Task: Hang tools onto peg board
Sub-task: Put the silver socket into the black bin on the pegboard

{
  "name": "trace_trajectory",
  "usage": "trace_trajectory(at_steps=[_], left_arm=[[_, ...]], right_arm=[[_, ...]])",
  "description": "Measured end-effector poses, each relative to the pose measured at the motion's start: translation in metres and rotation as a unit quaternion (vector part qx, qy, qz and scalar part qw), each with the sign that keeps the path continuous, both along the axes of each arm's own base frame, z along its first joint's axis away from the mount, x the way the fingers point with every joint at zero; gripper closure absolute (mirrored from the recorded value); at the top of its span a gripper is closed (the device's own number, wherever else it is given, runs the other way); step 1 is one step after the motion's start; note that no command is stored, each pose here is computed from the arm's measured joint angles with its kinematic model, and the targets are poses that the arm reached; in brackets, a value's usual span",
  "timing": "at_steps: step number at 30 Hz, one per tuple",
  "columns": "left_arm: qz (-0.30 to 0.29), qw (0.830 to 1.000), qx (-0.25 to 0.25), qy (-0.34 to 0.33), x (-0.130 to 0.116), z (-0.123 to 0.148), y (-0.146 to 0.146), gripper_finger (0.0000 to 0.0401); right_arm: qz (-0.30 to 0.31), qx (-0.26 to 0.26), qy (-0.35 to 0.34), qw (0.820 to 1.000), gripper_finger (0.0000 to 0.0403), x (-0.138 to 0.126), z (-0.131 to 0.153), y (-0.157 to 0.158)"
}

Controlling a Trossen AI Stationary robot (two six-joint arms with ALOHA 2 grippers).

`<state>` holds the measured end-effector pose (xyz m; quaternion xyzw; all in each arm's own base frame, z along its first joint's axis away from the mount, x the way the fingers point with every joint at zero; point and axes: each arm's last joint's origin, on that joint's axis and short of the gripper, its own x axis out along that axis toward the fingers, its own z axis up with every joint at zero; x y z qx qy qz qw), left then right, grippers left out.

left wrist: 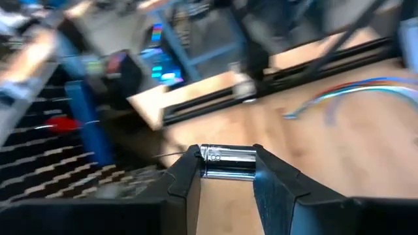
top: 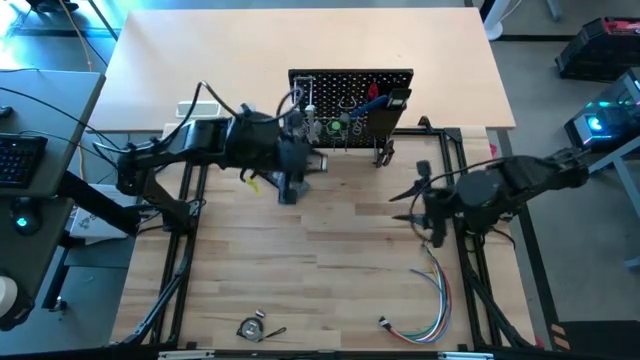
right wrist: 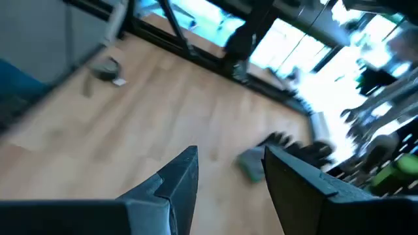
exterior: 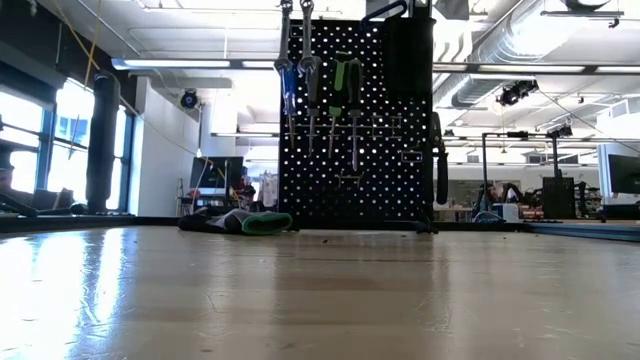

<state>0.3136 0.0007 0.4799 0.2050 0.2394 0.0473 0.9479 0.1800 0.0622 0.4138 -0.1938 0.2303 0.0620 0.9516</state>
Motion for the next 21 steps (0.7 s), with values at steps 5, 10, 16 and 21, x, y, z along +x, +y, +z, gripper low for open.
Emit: trace_trajectory(at_steps=[5, 10, 16, 21], left_arm=[[-0.061, 0.996, -0.06, 0.01, 0.011, -0.008, -0.016, 0.0306], [-0.107, 0.985, -0.13, 0.034, 0.026, -0.022, -0.022, 0.0306], [-0.109, 0.98, -0.156, 0.061, 0.035, -0.034, -0.022, 0.0306], [-0.111, 0.975, -0.181, 0.065, 0.038, -0.036, -0.019, 0.0306]], right_arm=[[0.0, -0.129, -0.044, 0.991, 0.0236, 0.02, -0.031, 0.005], [-0.028, -0.255, -0.07, 0.964, 0.0236, 0.041, -0.043, 0.016], [-0.031, -0.347, -0.093, 0.933, 0.0236, 0.061, -0.046, 0.038], [-0.021, -0.397, -0.12, 0.91, 0.0236, 0.071, -0.047, 0.056]])
